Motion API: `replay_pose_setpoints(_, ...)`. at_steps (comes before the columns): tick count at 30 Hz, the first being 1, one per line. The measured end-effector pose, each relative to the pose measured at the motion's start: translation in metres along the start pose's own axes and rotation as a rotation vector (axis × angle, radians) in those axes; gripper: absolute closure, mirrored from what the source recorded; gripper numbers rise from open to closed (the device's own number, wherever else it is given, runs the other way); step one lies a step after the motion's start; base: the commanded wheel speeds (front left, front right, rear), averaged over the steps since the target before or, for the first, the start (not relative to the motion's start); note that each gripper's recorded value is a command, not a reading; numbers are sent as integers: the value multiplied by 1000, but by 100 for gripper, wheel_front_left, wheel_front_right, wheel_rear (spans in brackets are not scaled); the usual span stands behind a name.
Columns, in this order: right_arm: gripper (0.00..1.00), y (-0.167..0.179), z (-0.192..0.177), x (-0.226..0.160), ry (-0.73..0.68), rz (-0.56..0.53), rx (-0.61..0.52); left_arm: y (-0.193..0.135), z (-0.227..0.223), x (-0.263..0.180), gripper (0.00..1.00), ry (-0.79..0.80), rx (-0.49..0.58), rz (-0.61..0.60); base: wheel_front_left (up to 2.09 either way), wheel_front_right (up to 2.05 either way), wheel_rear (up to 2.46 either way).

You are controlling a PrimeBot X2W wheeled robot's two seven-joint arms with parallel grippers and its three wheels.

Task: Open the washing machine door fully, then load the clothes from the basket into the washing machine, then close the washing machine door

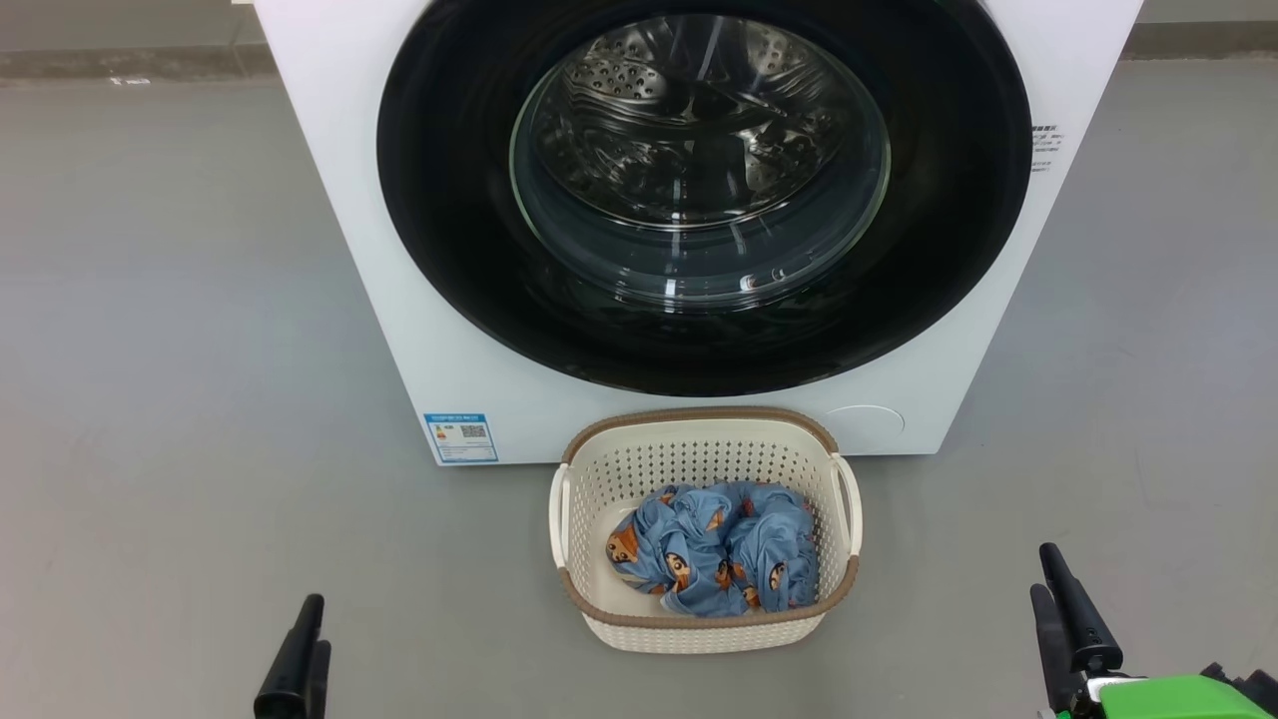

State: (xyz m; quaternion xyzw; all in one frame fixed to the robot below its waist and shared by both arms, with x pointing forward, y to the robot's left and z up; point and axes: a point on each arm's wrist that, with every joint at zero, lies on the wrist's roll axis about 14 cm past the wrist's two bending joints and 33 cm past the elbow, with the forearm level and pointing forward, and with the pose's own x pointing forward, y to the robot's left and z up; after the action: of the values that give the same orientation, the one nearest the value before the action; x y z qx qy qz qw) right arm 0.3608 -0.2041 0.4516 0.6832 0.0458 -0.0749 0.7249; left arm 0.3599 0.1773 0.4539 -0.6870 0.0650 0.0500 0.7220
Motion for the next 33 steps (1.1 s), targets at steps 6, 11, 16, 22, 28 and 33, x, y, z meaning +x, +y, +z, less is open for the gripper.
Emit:
replay_pose_setpoints(6,0,3,3,1,-2,7,-96,-4,-1,0,0,-2,75,-10,0,0,0)
replay_pose_setpoints(11,0,5,4,1,-5,10,-167,-9,-2,1,0,-1,140,-25,0,0,0)
replay_pose_setpoints(16,0,8,1,2,5,21,-250,-14,-5,1,0,3,222,-40,0,0,0)
replay_pose_setpoints(22,0,9,2,0,5,27,-356,-17,-7,0,0,1,308,-53,0,0,0)
replay_pose_setpoints(28,0,7,4,-2,4,24,-439,-21,-10,1,0,0,386,-67,0,0,0)
replay_pose_setpoints(33,0,8,1,-2,10,32,-494,-26,-13,1,0,1,463,-85,0,0,0)
